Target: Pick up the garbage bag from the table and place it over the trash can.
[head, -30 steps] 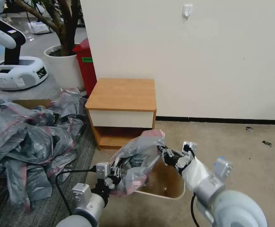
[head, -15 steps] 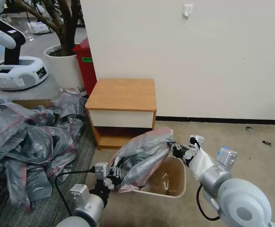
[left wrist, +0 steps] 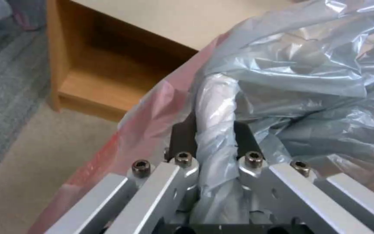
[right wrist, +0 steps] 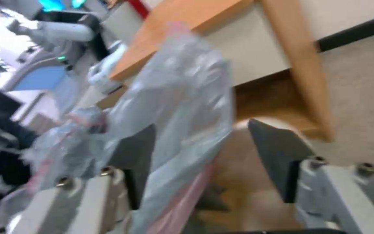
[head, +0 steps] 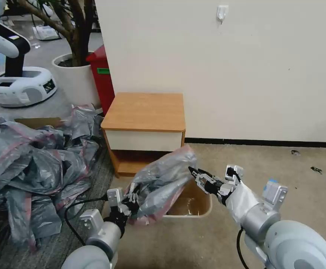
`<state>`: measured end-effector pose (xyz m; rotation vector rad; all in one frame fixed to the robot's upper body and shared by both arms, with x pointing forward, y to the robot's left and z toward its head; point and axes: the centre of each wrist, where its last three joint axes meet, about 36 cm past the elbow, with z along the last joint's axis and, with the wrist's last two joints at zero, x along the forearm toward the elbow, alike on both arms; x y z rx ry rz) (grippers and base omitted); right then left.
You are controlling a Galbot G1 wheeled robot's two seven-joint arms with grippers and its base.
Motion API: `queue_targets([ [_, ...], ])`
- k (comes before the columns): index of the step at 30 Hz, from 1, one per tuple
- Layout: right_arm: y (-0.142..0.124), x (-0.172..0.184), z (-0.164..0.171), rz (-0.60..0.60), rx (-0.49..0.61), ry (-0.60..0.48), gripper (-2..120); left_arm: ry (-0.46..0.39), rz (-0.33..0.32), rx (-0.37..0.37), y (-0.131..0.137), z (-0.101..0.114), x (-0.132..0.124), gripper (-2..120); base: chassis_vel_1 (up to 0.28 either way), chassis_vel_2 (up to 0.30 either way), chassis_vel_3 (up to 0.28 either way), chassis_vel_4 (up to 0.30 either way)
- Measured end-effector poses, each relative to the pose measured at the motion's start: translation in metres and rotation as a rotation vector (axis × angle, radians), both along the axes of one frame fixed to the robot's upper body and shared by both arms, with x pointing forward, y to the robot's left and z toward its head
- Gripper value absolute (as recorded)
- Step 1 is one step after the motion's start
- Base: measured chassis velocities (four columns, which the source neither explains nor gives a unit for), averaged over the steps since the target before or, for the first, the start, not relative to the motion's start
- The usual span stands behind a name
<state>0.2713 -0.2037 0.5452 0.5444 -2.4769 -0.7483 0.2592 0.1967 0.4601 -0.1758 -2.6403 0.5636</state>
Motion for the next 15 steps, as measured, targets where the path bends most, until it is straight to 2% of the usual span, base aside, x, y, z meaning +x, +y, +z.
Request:
queue_targets([
  [2,0.006,-0.002,0.000,0.067,0.050,-0.015,70,-0.009,0.008,0.008,0.002,0.001,0.003,6,0.000,0.000,0.000,0.000],
  [3,0.006,-0.002,0.000,0.067,0.050,-0.015,70,-0.009,0.008,0.008,0.002,0.001,0.003,6,0.000,0.000,0.000,0.000],
  [5,0.011,-0.001,0.000,0.198,0.117,-0.056,82,-0.024,0.015,0.013,0.004,0.001,0.006,6,0.000,0.000,0.000,0.000],
  [7,0.014,-0.001,0.001,0.275,0.134,-0.066,89,-0.031,0.019,0.015,0.004,0.001,0.007,6,0.000,0.000,0.000,0.000],
  [8,0.014,-0.001,0.001,0.275,0.134,-0.066,89,-0.031,0.019,0.015,0.004,0.001,0.007,6,0.000,0.000,0.000,0.000],
  [9,0.017,-0.001,0.001,0.297,0.128,-0.056,95,-0.037,0.022,0.017,0.005,0.002,0.008,6,0.000,0.000,0.000,0.000],
  [11,0.021,-0.001,-0.003,0.286,0.116,-0.023,99,-0.042,0.028,0.017,0.005,0.003,0.009,6,0.000,0.000,0.000,0.000],
  [15,0.027,-0.001,-0.011,0.255,0.102,0.031,100,-0.057,0.028,0.008,0.005,0.007,0.009,6,0.000,0.000,0.000,0.000],
])
